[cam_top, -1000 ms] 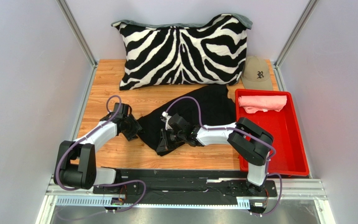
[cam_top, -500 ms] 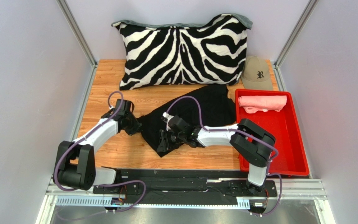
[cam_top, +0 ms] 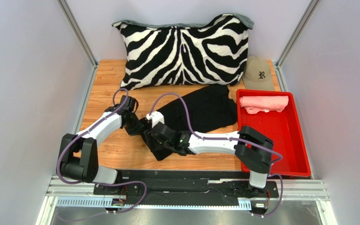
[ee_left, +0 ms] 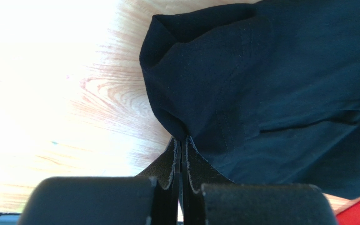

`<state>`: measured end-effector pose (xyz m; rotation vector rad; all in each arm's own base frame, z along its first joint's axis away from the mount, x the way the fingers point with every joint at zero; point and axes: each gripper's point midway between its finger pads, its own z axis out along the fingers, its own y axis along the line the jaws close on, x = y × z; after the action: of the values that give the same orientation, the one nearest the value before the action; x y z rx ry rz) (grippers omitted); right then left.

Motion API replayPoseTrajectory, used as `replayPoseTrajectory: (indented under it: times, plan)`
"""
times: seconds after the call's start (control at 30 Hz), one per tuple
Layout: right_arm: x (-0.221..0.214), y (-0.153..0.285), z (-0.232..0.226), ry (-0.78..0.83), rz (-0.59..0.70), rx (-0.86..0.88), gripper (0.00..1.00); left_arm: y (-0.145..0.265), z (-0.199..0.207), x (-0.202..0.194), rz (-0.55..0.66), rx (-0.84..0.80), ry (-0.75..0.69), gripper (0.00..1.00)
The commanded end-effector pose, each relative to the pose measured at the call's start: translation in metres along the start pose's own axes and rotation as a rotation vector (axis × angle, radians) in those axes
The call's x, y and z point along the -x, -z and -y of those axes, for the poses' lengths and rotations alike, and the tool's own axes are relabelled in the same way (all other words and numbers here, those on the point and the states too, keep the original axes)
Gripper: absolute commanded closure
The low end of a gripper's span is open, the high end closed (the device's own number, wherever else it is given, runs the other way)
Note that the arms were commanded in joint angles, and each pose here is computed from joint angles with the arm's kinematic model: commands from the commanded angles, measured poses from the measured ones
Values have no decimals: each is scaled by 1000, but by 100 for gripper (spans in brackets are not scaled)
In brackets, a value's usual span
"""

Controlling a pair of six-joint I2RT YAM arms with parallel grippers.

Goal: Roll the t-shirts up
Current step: Roll the T-shirt to the center of the board.

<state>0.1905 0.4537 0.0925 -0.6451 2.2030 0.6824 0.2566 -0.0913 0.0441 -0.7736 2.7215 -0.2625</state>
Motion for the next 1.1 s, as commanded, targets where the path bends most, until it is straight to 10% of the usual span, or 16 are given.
replayPoseTrajectory:
  times: [0.0,0.87,1.07]
  plan:
    - [28,-18,-11,114,111,-58,39,5,3,3,-8,13,-35,100]
    - [-3,-60,-15,434,143,-98,38,-2,7,-3,-92,13,-114,100]
    - [-5,-64,-7,410,149,-152,50,-2,7,-4,-97,10,-110,100]
